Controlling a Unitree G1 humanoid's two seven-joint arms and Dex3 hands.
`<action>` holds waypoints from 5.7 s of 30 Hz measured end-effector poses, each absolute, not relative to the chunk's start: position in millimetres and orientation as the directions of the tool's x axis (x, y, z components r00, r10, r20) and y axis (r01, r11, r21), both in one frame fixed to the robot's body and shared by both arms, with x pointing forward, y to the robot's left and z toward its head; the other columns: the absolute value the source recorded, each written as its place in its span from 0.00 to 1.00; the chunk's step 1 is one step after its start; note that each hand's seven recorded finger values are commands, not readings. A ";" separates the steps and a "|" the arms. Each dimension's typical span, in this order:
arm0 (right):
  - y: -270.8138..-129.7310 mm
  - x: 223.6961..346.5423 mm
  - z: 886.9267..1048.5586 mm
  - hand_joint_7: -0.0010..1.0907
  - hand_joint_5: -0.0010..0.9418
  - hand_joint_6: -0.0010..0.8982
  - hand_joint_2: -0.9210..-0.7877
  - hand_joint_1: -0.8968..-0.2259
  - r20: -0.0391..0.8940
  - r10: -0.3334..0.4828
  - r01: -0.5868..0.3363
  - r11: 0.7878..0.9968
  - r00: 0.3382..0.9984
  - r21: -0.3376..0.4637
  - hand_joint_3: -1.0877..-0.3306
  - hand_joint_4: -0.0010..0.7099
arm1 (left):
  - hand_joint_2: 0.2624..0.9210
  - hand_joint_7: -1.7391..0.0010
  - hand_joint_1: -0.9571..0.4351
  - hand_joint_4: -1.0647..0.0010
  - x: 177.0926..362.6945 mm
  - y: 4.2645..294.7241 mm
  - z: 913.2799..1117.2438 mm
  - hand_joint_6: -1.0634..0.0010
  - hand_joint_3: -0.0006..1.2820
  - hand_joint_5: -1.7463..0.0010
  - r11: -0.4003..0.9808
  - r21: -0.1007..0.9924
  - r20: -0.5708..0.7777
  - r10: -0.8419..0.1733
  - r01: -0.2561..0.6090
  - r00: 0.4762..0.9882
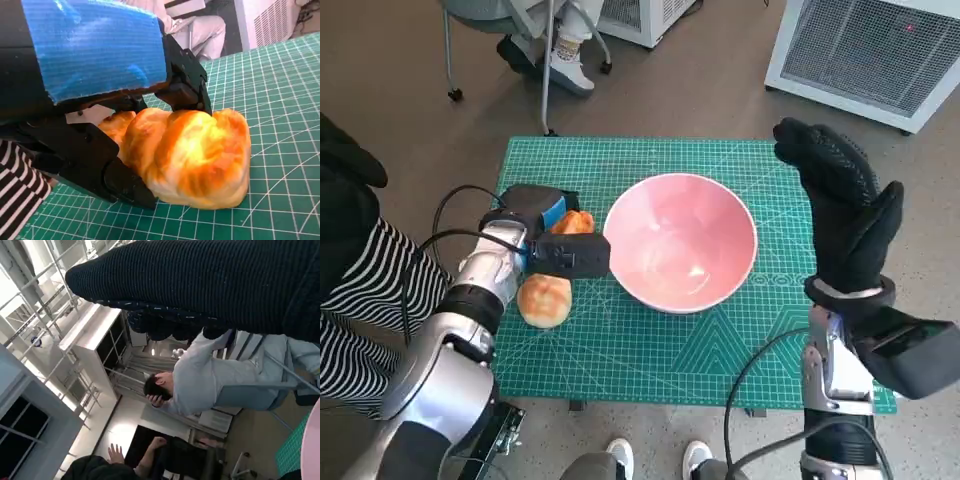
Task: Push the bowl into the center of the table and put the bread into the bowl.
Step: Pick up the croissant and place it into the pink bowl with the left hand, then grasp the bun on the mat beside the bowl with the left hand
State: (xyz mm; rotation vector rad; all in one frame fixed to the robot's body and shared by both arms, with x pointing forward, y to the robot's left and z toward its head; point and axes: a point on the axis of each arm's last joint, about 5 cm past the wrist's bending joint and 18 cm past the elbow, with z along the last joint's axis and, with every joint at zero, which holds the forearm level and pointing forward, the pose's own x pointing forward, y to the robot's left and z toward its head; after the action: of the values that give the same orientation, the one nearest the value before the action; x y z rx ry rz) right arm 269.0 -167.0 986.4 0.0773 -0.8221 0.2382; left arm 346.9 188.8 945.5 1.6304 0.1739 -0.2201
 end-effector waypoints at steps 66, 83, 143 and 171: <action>-168.4 262.4 982.9 0.34 0.00 0.15 0.00 0.29 0.725 0.172 -0.239 0.971 0.667 -0.011 0.52 0.24 | 0.85 0.78 0.67 0.65 325.7 99.5 1001.5 0.63 0.03 0.82 0.251 0.945 0.022 -0.692 0.211 0.722; -168.7 260.5 983.0 0.34 0.00 0.13 0.00 0.29 0.728 0.166 -0.232 0.973 0.665 -0.010 0.52 0.22 | 0.70 0.99 0.54 0.98 323.2 113.1 1032.9 0.80 0.00 1.00 0.136 0.930 -0.159 -0.691 0.342 0.705; -170.0 258.7 985.1 0.36 0.00 0.14 0.00 0.31 0.722 0.176 -0.237 0.971 0.669 -0.018 0.48 0.22 | 0.67 0.99 0.61 0.94 264.2 253.3 1039.9 0.74 0.00 0.99 0.080 0.724 -0.533 -0.566 0.685 0.629; -172.9 254.6 983.4 0.36 0.00 0.13 0.00 0.28 0.697 0.194 -0.254 0.967 0.690 -0.018 0.47 0.22 | 0.99 0.44 0.76 0.32 271.3 231.8 964.2 0.46 0.05 0.37 0.011 0.852 -0.472 -0.416 0.524 0.777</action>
State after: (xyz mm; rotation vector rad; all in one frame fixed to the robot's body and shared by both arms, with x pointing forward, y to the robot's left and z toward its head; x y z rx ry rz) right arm 254.6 -172.9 983.4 0.0818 -0.7696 0.2507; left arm 271.3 231.8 964.2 1.3765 0.0963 -0.7343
